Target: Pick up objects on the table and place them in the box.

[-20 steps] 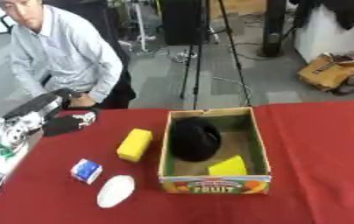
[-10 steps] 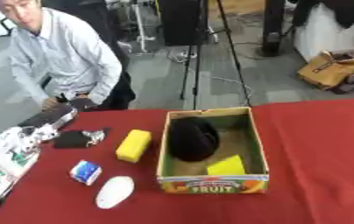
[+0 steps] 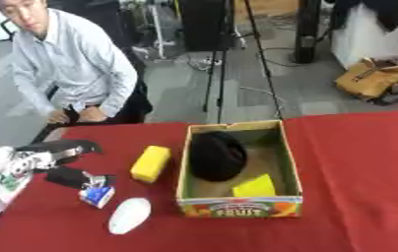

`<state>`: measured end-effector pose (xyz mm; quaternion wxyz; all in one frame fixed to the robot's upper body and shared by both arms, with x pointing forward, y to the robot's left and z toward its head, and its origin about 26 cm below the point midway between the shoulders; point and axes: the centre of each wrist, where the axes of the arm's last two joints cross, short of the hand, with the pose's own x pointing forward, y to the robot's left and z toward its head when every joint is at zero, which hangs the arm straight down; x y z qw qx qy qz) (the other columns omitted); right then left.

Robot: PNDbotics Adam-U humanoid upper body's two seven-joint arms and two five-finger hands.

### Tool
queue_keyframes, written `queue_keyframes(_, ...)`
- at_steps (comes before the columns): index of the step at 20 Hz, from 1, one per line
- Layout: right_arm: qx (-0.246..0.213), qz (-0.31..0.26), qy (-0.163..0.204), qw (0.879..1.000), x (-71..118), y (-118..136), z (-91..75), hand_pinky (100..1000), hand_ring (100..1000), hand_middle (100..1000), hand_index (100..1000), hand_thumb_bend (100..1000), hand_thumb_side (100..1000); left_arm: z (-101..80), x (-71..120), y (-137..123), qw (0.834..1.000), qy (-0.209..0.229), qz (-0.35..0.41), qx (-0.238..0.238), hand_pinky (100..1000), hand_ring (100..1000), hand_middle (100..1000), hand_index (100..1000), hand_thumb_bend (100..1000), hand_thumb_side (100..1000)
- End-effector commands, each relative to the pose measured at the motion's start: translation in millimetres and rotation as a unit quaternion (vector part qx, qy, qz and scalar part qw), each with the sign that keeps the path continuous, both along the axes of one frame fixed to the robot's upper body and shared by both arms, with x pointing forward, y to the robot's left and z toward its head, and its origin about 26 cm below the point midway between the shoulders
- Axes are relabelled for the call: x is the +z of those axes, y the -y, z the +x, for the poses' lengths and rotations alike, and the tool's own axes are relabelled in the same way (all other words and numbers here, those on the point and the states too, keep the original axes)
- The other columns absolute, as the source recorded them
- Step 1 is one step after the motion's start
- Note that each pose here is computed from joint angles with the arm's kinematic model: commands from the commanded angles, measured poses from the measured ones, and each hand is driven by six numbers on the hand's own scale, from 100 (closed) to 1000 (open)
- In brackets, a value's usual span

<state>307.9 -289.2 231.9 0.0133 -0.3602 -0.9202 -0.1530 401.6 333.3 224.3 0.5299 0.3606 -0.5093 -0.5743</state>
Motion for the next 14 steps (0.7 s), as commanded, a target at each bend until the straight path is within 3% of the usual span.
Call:
queue_keyframes(1,0.007,-0.005,0.025,1.0,8.0,0,-4.2,732,716,627,644,100,949,-9.2,12.2,-8,0.997,0.08,0.006,0.002,1000,997,1000,1000,309,825)
queue_keyframes(6,0.012,-0.001,0.018,1.0,5.2,-1,-4.2,732,714,619,632,100,948,-10.0,-10.1,8,0.994,0.108,-0.034,0.001,1000,1000,1000,1000,374,863)
queue_keyframes(11,0.013,0.001,0.016,1.0,3.8,-1,-4.5,733,713,618,630,100,947,-12.1,-26.3,31,0.991,0.095,-0.092,0.019,1000,1000,1000,1000,316,835)
queue_keyframes(12,0.012,0.002,0.016,1.0,3.6,0,-4.6,733,712,617,630,100,982,-13.4,-28.5,36,0.99,0.092,-0.101,0.022,1000,1000,1000,1000,313,831)
queue_keyframes(14,0.01,0.004,0.015,1.0,2.7,1,-5.0,733,712,617,629,100,947,-16.3,-36.0,48,0.987,0.093,-0.124,0.032,1000,1000,1000,1000,310,822)
